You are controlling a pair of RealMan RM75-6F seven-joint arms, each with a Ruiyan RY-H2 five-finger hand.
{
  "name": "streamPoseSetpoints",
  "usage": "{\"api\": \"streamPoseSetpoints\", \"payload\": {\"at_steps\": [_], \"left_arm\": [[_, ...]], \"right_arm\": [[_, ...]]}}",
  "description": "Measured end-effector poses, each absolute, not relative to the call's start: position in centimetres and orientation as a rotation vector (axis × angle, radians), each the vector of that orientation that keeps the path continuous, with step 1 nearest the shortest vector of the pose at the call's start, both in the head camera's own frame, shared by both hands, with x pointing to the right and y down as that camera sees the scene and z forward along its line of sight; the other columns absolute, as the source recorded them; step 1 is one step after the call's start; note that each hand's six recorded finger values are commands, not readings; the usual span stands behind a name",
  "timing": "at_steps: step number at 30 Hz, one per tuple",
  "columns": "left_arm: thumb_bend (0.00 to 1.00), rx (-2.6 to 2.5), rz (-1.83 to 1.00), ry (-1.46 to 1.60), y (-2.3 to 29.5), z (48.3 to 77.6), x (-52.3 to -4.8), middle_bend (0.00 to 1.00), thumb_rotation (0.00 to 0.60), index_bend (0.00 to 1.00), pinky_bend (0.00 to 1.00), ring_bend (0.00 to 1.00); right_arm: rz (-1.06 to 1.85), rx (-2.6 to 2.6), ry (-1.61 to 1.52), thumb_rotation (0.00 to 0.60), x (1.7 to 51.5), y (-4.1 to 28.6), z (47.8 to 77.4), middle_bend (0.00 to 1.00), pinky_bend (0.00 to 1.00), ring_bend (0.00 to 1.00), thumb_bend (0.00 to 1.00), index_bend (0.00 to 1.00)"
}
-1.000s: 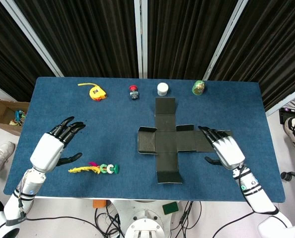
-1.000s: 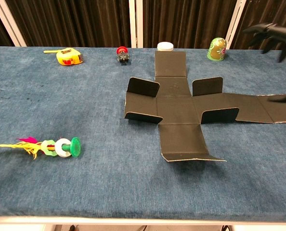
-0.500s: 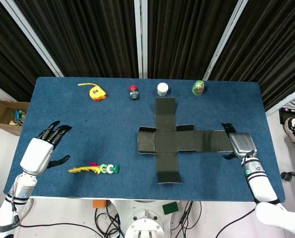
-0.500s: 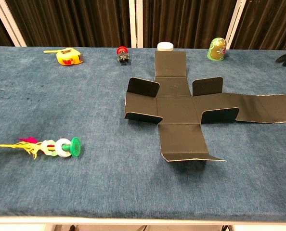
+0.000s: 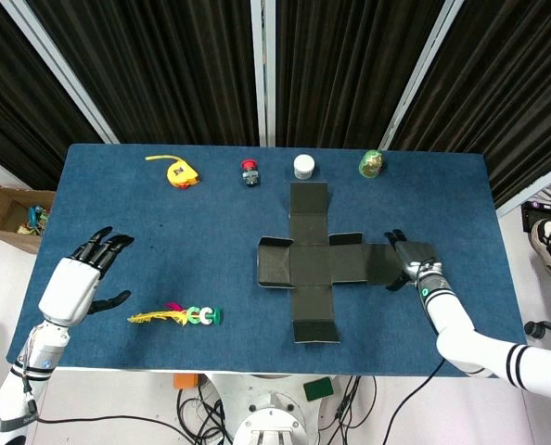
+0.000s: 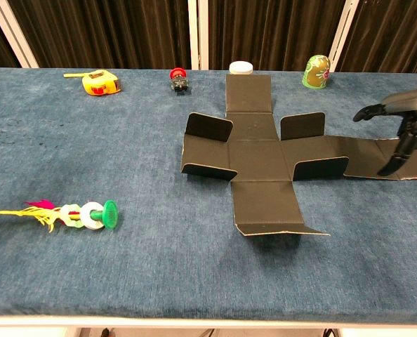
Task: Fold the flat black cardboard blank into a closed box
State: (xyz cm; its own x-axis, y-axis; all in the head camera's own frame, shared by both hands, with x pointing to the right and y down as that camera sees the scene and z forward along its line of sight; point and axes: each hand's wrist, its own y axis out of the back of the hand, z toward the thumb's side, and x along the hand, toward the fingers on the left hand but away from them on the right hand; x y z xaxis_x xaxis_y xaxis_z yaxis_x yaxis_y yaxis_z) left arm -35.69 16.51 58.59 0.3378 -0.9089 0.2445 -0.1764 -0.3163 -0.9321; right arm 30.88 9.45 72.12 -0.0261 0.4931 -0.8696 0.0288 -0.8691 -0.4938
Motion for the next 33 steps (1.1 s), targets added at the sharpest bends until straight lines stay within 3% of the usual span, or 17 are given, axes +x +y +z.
{"api": "streamPoseSetpoints", "payload": {"at_steps": [9,29,33], "left_arm": [[0.09,-1.728,-1.050,0.977,16.6,58.8,-35.8,0.18,0.600,0.16,0.33,0.09],[0.09,-1.733,-1.057,0.997,16.7,59.1,-36.3,0.18,0.600,0.16,0.32,0.09],[0.09,-1.732,-1.056,1.002,16.8,59.2,-36.4,0.18,0.600,0.16,0.32,0.09]], "right_arm": [[1.958,-1.937,-0.519,0.600,28.9,9.7,73.9,0.00,1.00,0.74,0.12,0.00],[1.954,-1.927,-0.508,0.600,27.6,9.9,74.9,0.00,1.00,0.74,0.14,0.00],[1.954,-1.917,-0.499,0.600,27.6,9.9,75.0,0.03,1.00,0.74,0.20,0.12]]}}
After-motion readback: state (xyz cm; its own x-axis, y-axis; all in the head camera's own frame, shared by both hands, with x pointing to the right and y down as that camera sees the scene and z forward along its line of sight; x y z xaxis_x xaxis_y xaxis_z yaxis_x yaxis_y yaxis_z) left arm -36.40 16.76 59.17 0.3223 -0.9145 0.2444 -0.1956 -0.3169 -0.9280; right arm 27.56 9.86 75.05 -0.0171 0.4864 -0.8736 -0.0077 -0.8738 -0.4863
